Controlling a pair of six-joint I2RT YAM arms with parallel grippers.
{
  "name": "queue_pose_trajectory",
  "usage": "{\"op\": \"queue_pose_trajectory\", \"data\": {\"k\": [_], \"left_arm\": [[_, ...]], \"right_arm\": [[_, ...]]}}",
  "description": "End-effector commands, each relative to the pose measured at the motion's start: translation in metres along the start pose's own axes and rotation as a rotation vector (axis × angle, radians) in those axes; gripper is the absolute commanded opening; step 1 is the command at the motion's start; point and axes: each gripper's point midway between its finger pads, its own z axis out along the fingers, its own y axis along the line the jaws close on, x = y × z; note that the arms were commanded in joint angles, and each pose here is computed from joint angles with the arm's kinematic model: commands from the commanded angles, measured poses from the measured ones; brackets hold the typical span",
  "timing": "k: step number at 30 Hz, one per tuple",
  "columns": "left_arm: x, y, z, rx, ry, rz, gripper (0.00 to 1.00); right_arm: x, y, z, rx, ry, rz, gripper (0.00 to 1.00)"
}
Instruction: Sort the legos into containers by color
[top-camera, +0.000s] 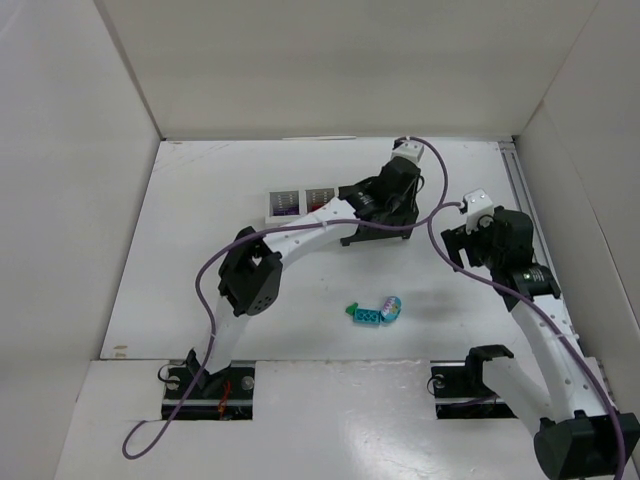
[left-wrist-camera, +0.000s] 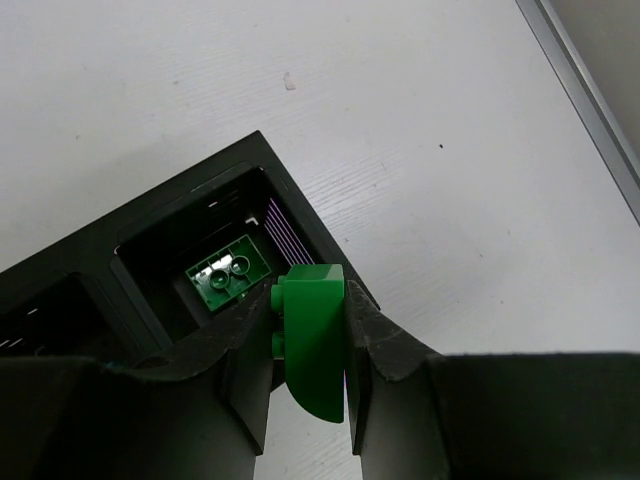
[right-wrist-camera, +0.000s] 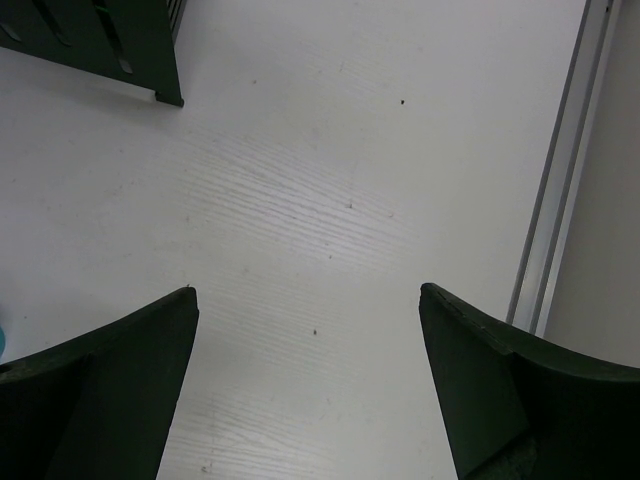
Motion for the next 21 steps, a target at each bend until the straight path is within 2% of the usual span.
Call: {"op": "queue_pose_trajectory", "data": {"k": [1, 4, 7, 10, 13, 14, 16, 17, 18, 19, 21], "left_arm": [[-0.050, -0.007, -0.019, 0.027, -0.101, -0.035, 0.24], [-0.044, -0.006, -0.017, 0.022, -0.088, -0.041, 0.38], [-0.038, -0.009, -0.014, 0.040, -0.070, -0.048, 0.42], [-0.040, -0.004, -0.012, 0.032, -0.072, -0.052, 0.52], [-0.040, -0.003, -0.022, 0.040, -0.064, -0.050, 0.57], [-0.034, 0.000, -0.024, 0.034, -0.050, -0.046, 0.63], [-0.052, 0.001, -0.040, 0.036, -0.101, -0.060, 0.74], [-0.055, 0.001, -0.046, 0.041, -0.113, -0.054, 0.83], [-0.045, 0.006, -0.048, 0.036, -0.101, -0.051, 0.96], [-0.060, 0.004, -0.061, 0.053, -0.141, -0.062, 0.99], [-0.055, 0.008, -0.070, 0.049, -0.134, -0.051, 0.99]], "right_arm": [[-0.007, -0.006, -0.001, 0.028, -0.023, 0.002, 0.96], [-0.006, -0.005, 0.001, 0.016, -0.018, -0.007, 0.96], [-0.007, -0.002, 0.002, -0.002, -0.025, -0.019, 0.96], [-0.011, 0.003, 0.000, -0.036, -0.048, -0.036, 0.96], [-0.022, 0.015, -0.005, -0.106, -0.134, -0.117, 0.96], [-0.029, 0.017, -0.007, -0.123, -0.169, -0.153, 0.96], [-0.033, 0.024, -0.012, -0.156, -0.206, -0.170, 0.96], [-0.035, 0.026, -0.014, -0.165, -0.222, -0.181, 0.96], [-0.037, 0.025, -0.016, -0.159, -0.231, -0.196, 0.96], [-0.036, 0.025, -0.020, -0.158, -0.232, -0.207, 0.96], [-0.040, 0.035, -0.024, -0.199, -0.262, -0.250, 0.96]]}}
